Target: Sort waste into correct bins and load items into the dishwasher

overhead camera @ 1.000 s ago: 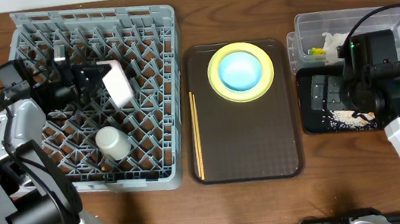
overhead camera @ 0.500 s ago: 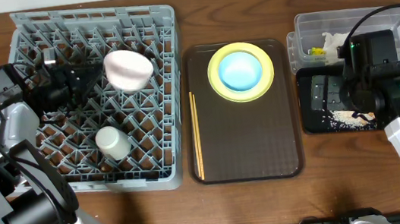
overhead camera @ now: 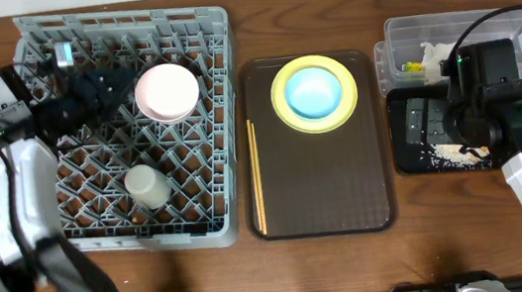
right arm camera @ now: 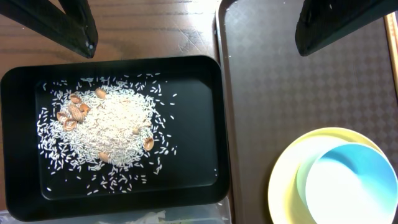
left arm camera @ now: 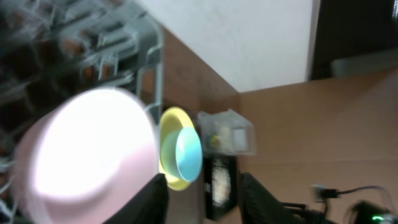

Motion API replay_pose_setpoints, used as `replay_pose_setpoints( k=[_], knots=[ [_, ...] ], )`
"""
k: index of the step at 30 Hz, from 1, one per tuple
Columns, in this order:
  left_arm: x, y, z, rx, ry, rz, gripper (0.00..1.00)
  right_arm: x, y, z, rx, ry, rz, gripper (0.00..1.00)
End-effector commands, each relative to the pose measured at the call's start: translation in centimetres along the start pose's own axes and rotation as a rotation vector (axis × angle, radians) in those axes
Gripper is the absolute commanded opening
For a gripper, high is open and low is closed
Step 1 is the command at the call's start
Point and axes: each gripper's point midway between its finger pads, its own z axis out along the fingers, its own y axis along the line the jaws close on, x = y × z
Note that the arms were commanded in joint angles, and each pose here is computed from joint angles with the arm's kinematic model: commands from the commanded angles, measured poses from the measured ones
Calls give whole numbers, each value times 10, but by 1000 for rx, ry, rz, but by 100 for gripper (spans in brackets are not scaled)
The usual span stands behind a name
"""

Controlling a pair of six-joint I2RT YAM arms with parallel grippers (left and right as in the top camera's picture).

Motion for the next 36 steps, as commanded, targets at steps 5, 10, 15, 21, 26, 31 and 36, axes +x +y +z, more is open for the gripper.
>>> replay_pose_setpoints(
  k=[5,10,15,21,26,31,36],
  knots=[
    [22,-19,27,-434,-74,341,56,-6,-2,-6,3,-28,14,99],
    [64,-8,71,-662,57,601,56,-6,-1,-6,2,-28,13,99],
    [74,14,85,-859,73,690,56,-5,-2,-6,2,-24,13,99],
    [72,38,86,-963,93,702,56,-4,-2,-6,3,-20,13,99],
    [74,45,86,-984,108,698,56,-4,-2,-6,3,-21,13,99],
    [84,57,83,-1013,167,680,50,-4,-1,-6,-1,-20,13,99],
    [95,79,86,-1044,229,661,40,-4,0,-6,-4,-19,13,99]
  ],
)
